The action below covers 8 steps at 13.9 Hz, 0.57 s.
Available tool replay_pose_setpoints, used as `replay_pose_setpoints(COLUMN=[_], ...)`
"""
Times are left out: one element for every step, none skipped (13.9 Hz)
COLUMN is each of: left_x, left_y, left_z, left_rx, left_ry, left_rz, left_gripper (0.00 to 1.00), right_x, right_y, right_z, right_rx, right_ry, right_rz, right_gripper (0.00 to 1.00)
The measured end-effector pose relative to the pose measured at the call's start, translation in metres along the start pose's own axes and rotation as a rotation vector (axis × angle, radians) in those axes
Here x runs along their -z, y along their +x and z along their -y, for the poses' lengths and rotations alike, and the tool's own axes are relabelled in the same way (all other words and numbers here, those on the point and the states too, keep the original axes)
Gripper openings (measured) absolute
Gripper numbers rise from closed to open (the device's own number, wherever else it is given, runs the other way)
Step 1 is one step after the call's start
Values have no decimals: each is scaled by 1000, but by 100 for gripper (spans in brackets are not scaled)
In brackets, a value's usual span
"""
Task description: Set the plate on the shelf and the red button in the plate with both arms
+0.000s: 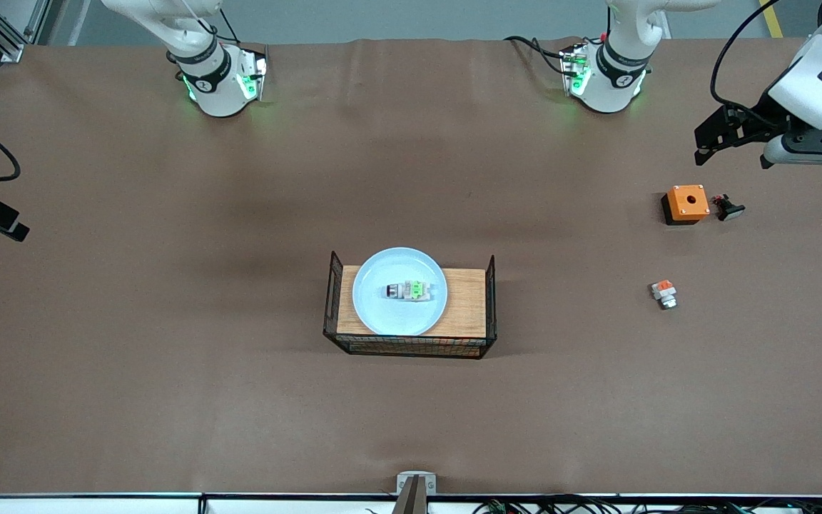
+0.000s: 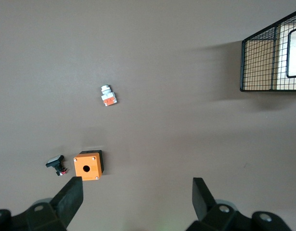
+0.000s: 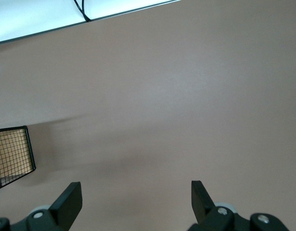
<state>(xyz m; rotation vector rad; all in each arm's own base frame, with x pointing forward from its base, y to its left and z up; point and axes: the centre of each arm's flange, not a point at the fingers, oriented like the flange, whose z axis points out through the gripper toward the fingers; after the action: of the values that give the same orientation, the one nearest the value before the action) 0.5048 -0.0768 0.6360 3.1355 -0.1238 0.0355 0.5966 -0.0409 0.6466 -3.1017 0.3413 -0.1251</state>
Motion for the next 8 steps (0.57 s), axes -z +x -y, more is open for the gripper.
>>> replay_pose_setpoints(left_x=[0,0,1,1,1,2,2,1], left_y=[0,0,-1,-1,-1,-2,-2,-2], left_z=[0,0,0,0,0,0,0,0], left_rx=[0,1,1,1,1,1,0,0], left_ry=[0,0,0,0,0,0,0,0], left_rz=[0,-1,-1,-2,-2,-3,-2,-2], left_gripper=[100,100,100,100,100,100,100,100], right_x=[0,0,0,0,0,0,0,0], right_y=[0,0,0,0,0,0,0,0], right_z=[0,0,0,0,0,0,0,0], right_rx=[0,0,0,0,0,0,0,0], right_ry=[0,0,0,0,0,0,0,0], right_rz=[0,0,0,0,0,0,0,0], right_gripper=[100,100,100,100,100,100,100,100])
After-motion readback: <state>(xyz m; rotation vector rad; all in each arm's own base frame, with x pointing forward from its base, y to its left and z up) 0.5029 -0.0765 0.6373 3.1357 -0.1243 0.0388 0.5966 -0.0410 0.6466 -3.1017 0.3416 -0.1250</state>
